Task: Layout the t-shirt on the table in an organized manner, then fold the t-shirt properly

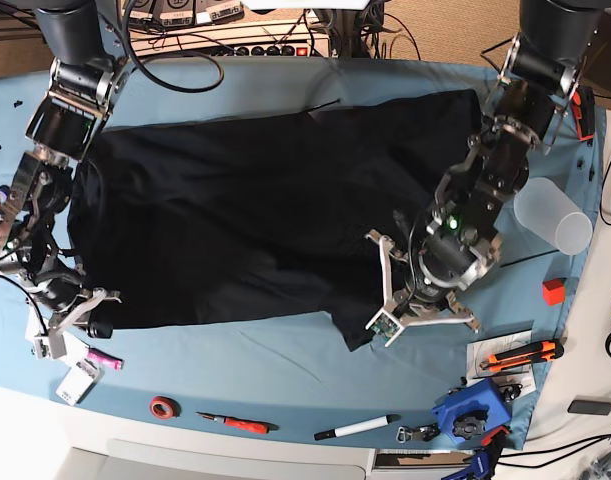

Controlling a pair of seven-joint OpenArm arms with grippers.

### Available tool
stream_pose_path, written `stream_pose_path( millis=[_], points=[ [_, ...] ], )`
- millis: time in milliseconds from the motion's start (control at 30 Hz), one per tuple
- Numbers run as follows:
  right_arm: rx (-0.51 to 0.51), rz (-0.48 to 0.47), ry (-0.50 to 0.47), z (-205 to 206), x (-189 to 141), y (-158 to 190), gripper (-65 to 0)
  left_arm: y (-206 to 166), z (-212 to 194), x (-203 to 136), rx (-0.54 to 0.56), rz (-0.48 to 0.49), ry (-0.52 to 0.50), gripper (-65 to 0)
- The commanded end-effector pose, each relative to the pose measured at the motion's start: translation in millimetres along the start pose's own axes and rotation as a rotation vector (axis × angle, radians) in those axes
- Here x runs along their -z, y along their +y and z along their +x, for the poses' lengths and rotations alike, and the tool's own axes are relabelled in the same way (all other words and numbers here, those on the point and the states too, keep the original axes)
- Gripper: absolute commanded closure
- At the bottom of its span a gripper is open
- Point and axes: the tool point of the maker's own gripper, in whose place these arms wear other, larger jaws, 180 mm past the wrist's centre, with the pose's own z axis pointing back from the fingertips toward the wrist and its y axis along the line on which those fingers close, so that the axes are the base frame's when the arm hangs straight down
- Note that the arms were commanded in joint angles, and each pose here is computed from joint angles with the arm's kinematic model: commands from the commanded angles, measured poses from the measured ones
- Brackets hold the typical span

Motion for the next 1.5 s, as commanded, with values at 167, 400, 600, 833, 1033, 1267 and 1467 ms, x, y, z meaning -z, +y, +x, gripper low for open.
stream_pose_path(
  millis=[167,400,600,833,1033,1267,1467],
  points=[
    [-0.018,-0.063,-0.064,2,-37,-14,0.0,-17,-1,-34,0.041,0.045,-0.073,0.0],
    [0.072,-0.183,-0.048,-41,-77,-62,0.0,-37,-24,-49,0.023,0.045,-0.055,0.0],
    [0.134,-0.253,0.006,-86,-106,-83,0.0,-46,-42,-62,0.042,0.069,-0.014,0.0],
    [0.171,-0.252,0.066,-117,-121,-84,0.0,-68,-65,-69,0.025,0.018,0.034,0.0],
    [0.164,-0.255,0.088,-124,-123,-84,0.0,-74,-75,-71,0.019,0.004,0.067,0.0],
    [0.167,-0.254,0.104,-127,-123,-83,0.0,-85,-86,-74,0.007,-0.026,0.097,0.0],
    [0.149,-0.219,0.211,-145,-125,-76,-16.6,-93,-95,-76,0.001,-0.045,0.119,-17.8]
  ],
)
